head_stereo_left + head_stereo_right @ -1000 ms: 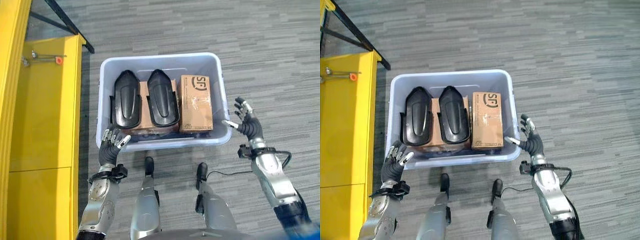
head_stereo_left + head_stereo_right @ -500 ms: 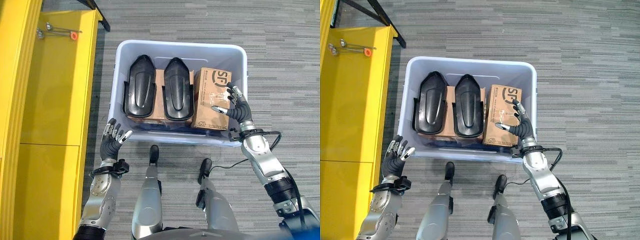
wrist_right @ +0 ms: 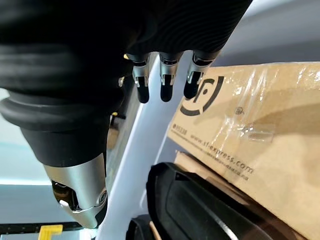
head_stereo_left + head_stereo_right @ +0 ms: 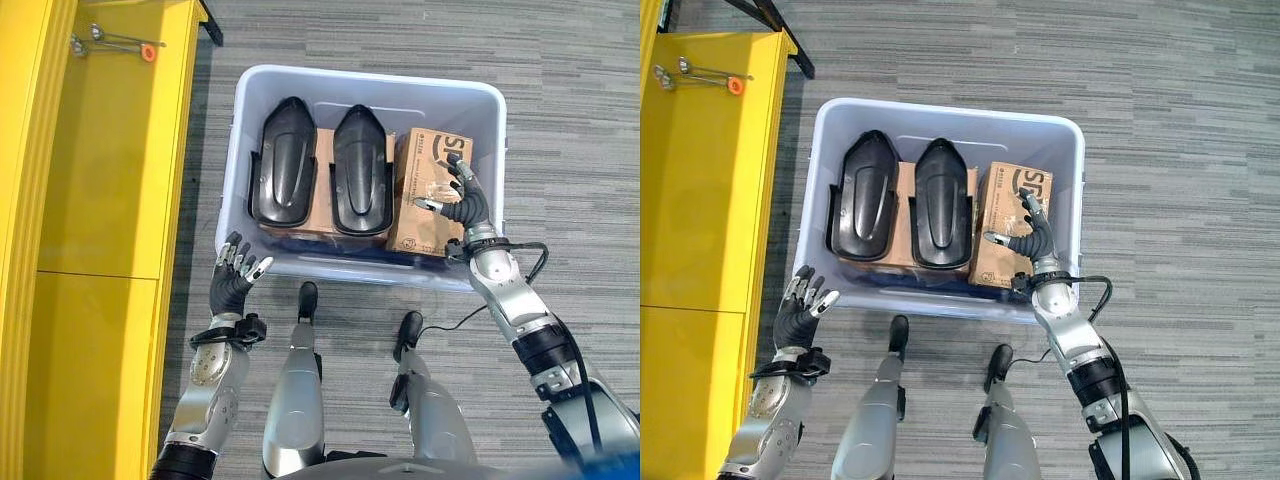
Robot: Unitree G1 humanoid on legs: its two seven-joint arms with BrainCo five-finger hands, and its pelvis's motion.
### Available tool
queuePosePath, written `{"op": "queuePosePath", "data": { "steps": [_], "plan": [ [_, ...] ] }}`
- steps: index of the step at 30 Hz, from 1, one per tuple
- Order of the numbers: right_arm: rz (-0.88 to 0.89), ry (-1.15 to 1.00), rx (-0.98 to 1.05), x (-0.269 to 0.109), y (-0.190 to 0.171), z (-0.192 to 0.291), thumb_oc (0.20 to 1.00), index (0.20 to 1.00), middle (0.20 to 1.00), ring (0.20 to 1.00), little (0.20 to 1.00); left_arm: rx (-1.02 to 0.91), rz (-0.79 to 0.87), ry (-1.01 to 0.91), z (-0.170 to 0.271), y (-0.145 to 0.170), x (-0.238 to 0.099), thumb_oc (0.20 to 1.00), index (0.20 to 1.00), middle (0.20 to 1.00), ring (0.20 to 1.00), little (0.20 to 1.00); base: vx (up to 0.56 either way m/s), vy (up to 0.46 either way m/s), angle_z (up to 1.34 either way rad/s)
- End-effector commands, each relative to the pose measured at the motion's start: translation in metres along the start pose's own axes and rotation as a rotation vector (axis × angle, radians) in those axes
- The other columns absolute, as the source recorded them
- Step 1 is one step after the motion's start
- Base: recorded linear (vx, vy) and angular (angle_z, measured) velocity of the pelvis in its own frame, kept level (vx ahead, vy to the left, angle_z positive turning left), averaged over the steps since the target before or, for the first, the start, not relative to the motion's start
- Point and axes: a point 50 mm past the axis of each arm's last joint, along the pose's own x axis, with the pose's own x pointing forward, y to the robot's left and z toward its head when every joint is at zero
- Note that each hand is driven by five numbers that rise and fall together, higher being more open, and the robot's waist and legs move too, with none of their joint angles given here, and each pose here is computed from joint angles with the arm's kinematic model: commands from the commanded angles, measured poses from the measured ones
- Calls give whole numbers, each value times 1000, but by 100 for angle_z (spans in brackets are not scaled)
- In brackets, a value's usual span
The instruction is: Move parts from the plastic box to the shelf.
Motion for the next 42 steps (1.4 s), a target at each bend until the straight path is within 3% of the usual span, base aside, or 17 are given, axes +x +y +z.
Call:
{"op": "queuePosePath", "data": {
  "steps": [1, 25, 35, 42],
  "plan": [
    [-20, -136, -26, 15, 1, 32, 1000, 1000, 1000, 1000, 1000, -8, -32, -127, 26, -2, 2, 1000, 1000, 1000, 1000, 1000, 0, 0, 0],
    [-53, -175, -82, 73, 5, 86, 1000, 1000, 1000, 1000, 1000, -74, -122, -210, 46, -20, 8, 1000, 1000, 1000, 1000, 1000, 0, 3, 1],
    [-35, -144, -101, 81, 15, 88, 1000, 1000, 1000, 1000, 1000, -85, -147, -233, 51, -27, 12, 1000, 1000, 1000, 1000, 1000, 0, 2, 0],
    [-97, -19, -113, 91, 1, 72, 1000, 1000, 1000, 1000, 1000, -107, -183, -262, 57, -35, 13, 1000, 1000, 1000, 1000, 1000, 0, 17, 7]
  ]
}}
